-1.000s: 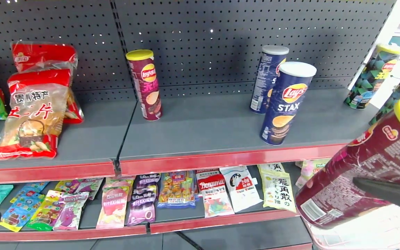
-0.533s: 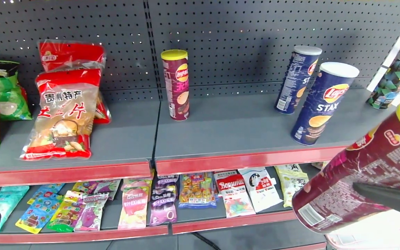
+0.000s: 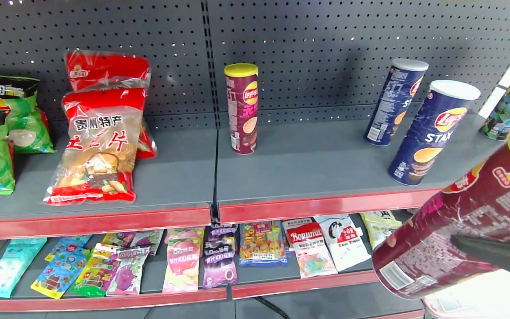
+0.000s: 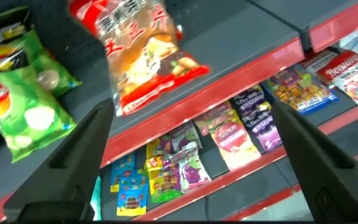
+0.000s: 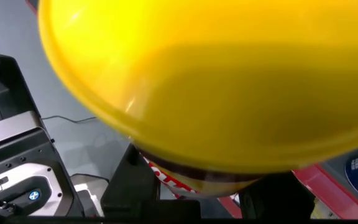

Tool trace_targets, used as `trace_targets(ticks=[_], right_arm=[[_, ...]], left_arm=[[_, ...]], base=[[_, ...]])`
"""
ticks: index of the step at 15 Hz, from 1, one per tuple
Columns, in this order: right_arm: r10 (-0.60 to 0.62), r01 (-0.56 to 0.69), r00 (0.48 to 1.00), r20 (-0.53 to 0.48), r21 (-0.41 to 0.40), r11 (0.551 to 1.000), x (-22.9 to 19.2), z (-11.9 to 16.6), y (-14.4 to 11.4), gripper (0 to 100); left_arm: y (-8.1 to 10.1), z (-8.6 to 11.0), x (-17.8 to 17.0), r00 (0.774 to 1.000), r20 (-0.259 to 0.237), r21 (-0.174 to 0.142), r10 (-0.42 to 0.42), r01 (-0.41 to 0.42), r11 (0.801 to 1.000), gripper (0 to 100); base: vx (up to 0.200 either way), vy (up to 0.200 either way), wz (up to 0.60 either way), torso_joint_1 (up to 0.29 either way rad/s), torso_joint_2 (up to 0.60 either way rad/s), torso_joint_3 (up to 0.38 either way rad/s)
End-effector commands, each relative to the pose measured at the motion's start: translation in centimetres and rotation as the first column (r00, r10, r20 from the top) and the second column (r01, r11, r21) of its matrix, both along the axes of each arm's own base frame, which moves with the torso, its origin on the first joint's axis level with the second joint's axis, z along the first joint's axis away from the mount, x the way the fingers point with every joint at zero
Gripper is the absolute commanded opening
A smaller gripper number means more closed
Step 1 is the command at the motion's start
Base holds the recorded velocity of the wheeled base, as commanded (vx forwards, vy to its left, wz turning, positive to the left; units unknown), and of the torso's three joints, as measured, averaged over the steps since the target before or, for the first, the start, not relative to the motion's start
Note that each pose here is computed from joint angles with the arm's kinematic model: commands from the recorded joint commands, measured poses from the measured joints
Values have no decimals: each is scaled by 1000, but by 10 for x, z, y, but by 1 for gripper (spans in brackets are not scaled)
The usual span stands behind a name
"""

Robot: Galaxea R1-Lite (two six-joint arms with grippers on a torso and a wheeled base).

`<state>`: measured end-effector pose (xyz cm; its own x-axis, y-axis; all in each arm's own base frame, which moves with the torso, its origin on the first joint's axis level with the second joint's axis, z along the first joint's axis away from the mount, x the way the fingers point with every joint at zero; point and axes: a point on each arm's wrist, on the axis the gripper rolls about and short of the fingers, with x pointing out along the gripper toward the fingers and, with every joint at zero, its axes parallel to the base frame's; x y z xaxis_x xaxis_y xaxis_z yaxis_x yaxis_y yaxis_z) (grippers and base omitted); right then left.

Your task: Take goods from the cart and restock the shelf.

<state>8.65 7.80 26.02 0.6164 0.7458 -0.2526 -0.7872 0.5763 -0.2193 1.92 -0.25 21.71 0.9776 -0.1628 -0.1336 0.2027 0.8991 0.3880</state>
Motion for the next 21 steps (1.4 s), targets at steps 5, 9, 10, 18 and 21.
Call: trace_targets(ticks=[5,9,10,18,21], right_arm=[[48,-48,999,-5,-6,999,3,4,11,0],[51,-51,999,-7,-6,999,4,5,12,0],[51,-51,999,-7,-6,999,4,5,12,0],[50,-50,999,3,-1,999,1,6,10,0],[47,-47,999,7,2,999,1,7,9,0]], left_arm=[[1,-1,-1,1000,4,1,1,-1,1000,100],[1,0,-2,1000,8,7,-2,1,1000,100],[1,0,-2,1000,10,18,-5,4,1000,100],[-31,37,61,973,-38,-71,-229,226,971,100],[-65,45,116,945,-75,-98,-318,311,946,100]], base=[[200,0,0,1,3,1],[150,0,0,3,2,1],[0,0,0,0,0,0],[0,0,0,0,0,0],[0,0,0,0,0,0]])
